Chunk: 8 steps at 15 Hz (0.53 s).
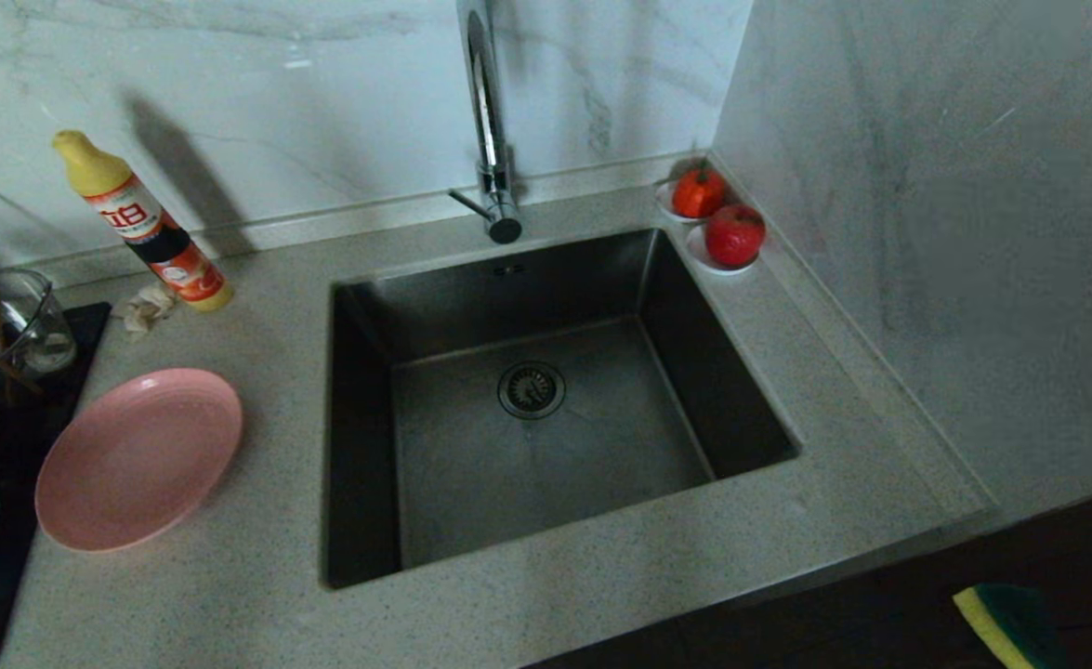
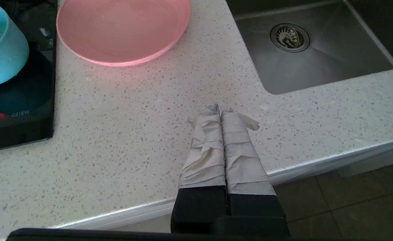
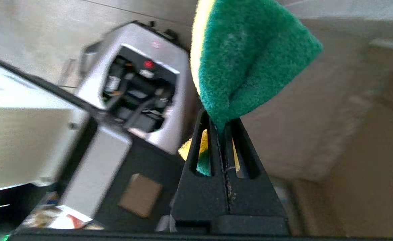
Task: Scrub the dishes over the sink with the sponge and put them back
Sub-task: Put down the sponge
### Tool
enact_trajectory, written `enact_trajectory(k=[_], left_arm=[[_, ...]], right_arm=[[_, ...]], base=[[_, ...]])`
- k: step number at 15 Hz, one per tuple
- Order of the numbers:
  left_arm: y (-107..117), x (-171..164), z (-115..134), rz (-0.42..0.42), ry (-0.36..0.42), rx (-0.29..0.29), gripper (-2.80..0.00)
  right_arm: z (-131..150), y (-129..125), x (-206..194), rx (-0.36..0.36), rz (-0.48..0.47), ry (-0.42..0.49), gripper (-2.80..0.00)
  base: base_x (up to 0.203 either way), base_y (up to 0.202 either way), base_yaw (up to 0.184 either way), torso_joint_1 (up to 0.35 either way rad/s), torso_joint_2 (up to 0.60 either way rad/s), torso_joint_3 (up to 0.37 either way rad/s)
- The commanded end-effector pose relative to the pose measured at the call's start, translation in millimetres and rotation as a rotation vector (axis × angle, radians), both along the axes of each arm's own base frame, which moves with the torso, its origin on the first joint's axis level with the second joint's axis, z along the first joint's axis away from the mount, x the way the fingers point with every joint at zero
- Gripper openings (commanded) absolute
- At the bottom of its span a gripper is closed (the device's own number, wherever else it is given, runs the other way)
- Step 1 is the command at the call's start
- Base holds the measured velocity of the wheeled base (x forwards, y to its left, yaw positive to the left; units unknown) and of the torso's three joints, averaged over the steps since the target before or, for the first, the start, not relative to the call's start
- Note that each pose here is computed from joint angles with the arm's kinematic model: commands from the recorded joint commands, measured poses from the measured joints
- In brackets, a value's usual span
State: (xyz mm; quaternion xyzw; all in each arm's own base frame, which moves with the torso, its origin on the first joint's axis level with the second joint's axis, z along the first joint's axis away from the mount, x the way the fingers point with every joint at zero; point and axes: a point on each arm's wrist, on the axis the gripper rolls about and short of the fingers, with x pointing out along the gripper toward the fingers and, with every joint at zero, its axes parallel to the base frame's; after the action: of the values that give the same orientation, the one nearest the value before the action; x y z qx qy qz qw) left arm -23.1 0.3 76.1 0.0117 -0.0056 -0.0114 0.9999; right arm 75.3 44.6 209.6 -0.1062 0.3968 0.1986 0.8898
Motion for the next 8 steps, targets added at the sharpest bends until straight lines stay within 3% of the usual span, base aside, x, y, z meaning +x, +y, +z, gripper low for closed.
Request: enact_trajectory(k=[1,2,4,8], left_arm=[[0,0,0,0.0,0.0,0.001,-2.8],[0,0,0,0.0,0.0,0.0,-2.8],[0,0,0,0.0,0.0,0.0,-2.8],[0,0,0,0.0,0.0,0.0,-2.8]], right_arm=[[-16,3,2,-0.085,0.002,0.019,-2.8],[-26,6,8,-0.125,-0.016,0.012,-2.8],[-44,12,19,-0.14,-0.031,-0.034,-2.8],[-59,28,42,-0.167,-0.026,-0.033,-2.8]], base=[[0.0,0.0,0.0,0.0,0.0,0.0],[0.0,0.0,0.0,0.0,0.0,0.0],[0.0,0.0,0.0,0.0,0.0,0.0],[0.0,0.0,0.0,0.0,0.0,0.0]])
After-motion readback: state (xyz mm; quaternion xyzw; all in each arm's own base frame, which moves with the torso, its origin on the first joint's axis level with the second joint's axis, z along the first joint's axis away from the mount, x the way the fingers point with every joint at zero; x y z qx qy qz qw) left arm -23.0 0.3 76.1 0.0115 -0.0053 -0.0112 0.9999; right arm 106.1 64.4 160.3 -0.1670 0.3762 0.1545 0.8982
